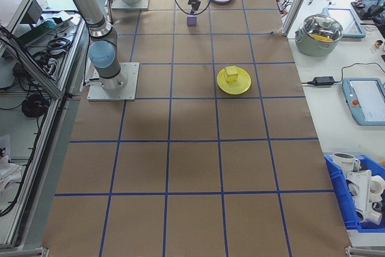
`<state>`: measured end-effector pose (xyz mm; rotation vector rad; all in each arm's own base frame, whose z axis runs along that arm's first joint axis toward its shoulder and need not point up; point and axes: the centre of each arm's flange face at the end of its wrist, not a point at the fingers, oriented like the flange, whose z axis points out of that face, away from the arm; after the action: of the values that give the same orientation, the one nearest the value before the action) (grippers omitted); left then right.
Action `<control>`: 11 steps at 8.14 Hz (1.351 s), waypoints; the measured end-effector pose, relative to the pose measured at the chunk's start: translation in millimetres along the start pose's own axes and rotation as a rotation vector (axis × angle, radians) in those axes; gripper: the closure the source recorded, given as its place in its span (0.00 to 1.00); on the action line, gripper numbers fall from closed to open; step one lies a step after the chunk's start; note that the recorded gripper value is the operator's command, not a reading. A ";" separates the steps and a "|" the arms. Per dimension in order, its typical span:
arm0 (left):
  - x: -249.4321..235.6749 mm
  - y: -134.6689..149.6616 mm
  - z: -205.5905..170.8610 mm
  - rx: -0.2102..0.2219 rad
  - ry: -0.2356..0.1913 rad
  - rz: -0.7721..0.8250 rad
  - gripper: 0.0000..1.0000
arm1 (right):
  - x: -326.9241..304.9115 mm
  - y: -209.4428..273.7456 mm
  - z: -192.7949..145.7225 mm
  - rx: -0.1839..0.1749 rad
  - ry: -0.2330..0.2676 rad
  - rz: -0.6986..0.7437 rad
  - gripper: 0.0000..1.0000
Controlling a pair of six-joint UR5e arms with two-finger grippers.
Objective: Sort blocks by color into plates
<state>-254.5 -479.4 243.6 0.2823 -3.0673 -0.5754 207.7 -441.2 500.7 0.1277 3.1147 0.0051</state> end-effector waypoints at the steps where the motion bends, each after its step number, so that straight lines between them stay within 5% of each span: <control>1: -0.1 -2.3 7.3 -0.004 -0.021 0.016 0.00 | -0.6 0.5 0.1 0.000 -0.002 -0.001 0.00; 8: 21.3 -19.2 46.8 0.011 -0.066 0.117 0.00 | -1.4 2.1 0.9 -0.003 -0.004 -0.003 0.00; 9: 21.9 -19.3 48.7 0.008 -0.070 0.129 0.22 | -1.5 2.1 0.8 -0.003 -0.004 -0.003 0.00; 10: 23.7 -18.4 50.8 0.005 -0.073 0.139 0.76 | -1.4 2.4 -0.1 -0.001 -0.005 -0.003 0.00; 11: 25.5 -17.1 50.9 0.005 -0.076 0.145 1.00 | -1.2 2.6 -0.5 -0.001 -0.005 -0.003 0.00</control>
<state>-278.7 -481.3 189.3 0.0382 -3.1270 -0.5838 209.1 -438.7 501.3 0.1235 3.1100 0.0061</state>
